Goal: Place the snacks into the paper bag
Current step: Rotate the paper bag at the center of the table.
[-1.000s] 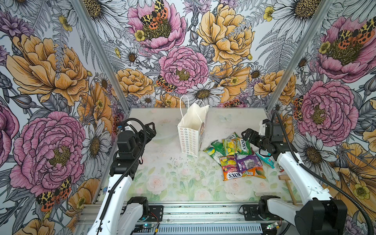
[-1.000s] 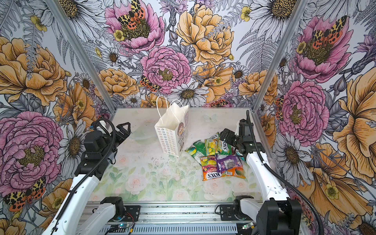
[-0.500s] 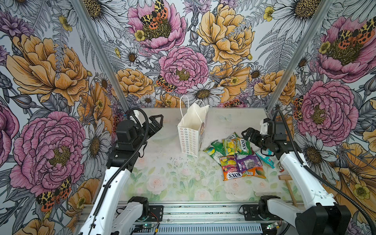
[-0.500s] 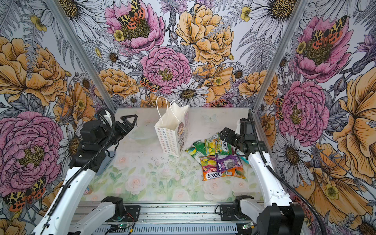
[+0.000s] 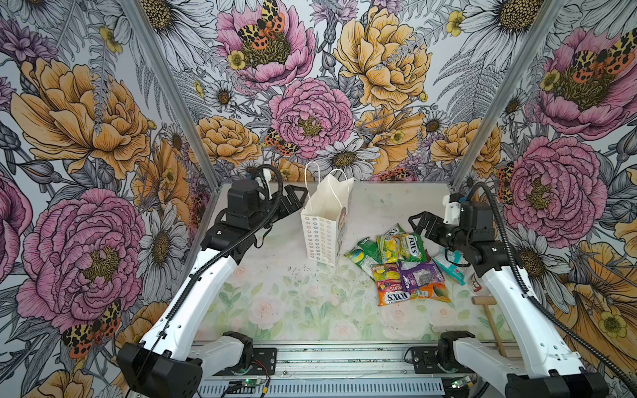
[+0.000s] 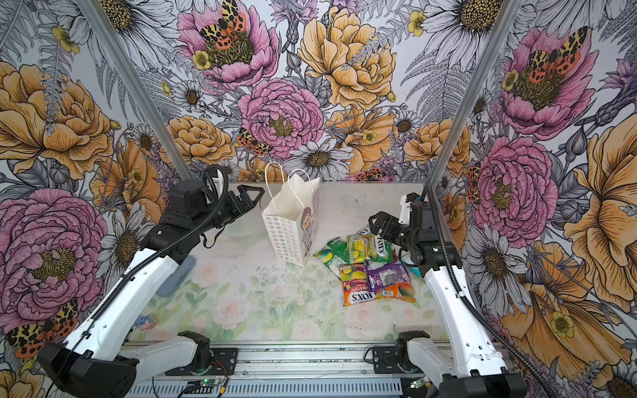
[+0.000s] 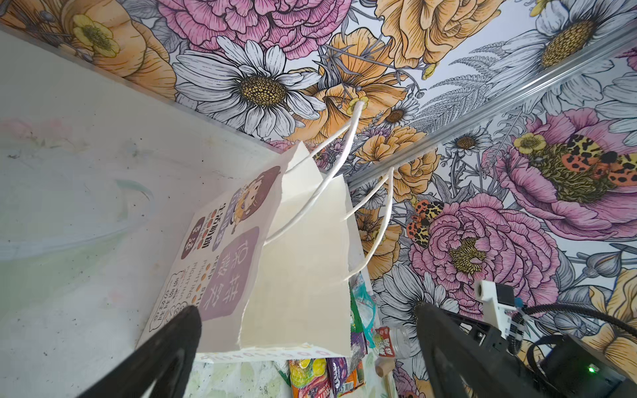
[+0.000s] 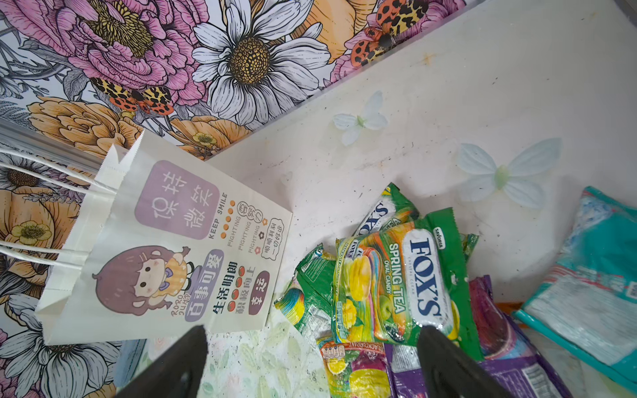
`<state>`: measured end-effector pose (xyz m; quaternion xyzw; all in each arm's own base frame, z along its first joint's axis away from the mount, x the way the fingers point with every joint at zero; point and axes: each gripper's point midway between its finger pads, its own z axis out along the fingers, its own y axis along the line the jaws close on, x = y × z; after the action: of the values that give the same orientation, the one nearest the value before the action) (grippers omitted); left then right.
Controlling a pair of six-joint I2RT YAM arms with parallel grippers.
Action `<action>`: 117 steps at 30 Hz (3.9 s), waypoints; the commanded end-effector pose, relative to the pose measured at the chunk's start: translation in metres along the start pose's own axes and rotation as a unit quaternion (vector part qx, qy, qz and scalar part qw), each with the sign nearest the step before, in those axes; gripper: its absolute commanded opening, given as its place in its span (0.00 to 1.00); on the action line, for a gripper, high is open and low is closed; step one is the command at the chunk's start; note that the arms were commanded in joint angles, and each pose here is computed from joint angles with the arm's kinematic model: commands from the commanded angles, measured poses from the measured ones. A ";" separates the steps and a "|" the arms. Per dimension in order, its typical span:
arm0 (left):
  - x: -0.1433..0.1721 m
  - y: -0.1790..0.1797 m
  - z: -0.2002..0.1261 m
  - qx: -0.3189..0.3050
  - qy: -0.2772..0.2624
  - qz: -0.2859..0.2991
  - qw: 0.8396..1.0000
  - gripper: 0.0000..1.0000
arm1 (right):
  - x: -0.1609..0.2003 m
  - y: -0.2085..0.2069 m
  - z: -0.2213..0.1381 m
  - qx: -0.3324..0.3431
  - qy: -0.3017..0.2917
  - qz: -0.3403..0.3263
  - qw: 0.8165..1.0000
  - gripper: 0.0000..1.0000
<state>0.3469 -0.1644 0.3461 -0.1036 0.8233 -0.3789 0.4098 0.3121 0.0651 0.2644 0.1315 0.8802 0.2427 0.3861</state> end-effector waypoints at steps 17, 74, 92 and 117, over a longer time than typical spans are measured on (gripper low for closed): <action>0.035 -0.050 -0.007 0.108 0.117 0.052 0.986 0.99 | -0.004 0.025 0.002 -0.030 0.001 -0.036 0.999 0.97; -0.004 0.015 0.074 -0.126 0.077 0.263 0.954 0.99 | 0.009 0.014 0.014 -0.014 0.014 -0.042 0.999 0.97; -0.013 0.030 0.093 -0.170 0.072 0.295 0.938 0.99 | 0.011 0.012 0.017 -0.013 0.017 -0.048 0.999 0.98; 0.006 0.042 0.103 -0.183 0.097 0.310 0.928 0.93 | 0.014 0.008 0.018 -0.006 0.019 -0.045 0.999 0.98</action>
<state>0.4264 -0.1937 0.2826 0.1156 0.9023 -0.0977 0.4037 0.3155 0.0839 0.2504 0.0916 0.8912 0.2406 0.3736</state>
